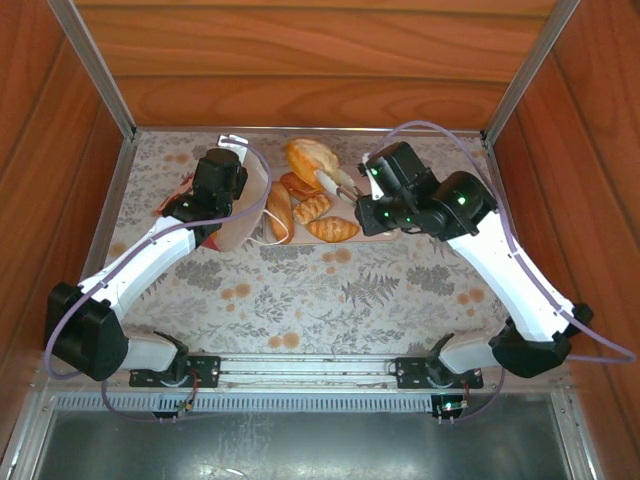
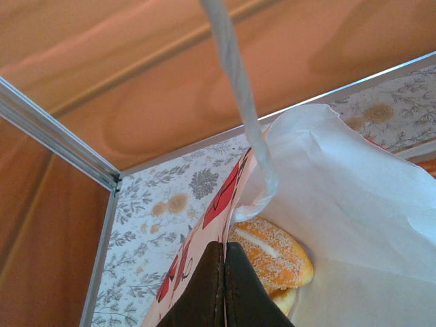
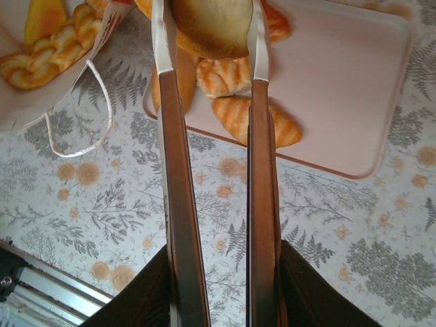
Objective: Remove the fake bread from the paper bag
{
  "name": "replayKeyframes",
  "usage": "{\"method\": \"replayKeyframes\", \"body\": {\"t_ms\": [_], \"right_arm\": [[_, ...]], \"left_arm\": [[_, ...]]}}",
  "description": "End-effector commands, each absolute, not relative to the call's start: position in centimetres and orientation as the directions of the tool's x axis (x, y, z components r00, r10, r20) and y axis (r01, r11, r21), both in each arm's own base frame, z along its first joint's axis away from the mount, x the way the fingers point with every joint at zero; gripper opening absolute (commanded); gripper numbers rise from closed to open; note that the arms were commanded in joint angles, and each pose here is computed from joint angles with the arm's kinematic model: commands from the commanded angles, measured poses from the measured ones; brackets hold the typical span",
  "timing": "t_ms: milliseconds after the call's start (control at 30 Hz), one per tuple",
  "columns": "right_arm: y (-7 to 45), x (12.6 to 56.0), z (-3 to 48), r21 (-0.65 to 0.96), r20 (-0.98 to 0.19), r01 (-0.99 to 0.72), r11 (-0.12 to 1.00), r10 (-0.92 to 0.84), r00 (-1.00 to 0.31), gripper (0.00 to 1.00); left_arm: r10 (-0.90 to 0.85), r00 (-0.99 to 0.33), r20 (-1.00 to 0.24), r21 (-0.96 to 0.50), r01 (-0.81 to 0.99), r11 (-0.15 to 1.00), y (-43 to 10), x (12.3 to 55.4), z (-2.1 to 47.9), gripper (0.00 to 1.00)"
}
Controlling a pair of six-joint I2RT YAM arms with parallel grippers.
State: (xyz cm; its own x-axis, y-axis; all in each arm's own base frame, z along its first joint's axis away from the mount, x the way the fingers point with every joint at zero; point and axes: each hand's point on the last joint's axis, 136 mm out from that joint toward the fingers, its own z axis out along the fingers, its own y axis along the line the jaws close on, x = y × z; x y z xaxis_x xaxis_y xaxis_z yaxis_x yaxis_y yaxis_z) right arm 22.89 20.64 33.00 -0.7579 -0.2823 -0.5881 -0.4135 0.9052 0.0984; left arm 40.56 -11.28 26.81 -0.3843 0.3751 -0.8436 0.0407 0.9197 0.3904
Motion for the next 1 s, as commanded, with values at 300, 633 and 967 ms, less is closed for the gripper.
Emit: {"method": "replayKeyframes", "body": {"t_ms": [300,633,967], "right_arm": [[15.6,27.2,27.0,0.054,-0.506,-0.136,0.989,-0.091,-0.857,0.08],[16.2,29.8,22.1,0.038,-0.416,-0.012,0.999,0.005,-0.909,0.1],[17.9,33.1,20.2,0.026,-0.413,0.04,0.999,0.047,-0.909,0.14]], "left_arm": [[0.359,-0.356,-0.863,0.374,0.027,0.927,-11.1,40.2,28.4,0.0],[0.351,-0.35,-0.868,0.363,0.033,0.931,-11.3,40.2,28.4,0.0],[0.361,-0.351,-0.864,0.371,0.041,0.928,-11.3,40.2,28.1,0.0]]}}
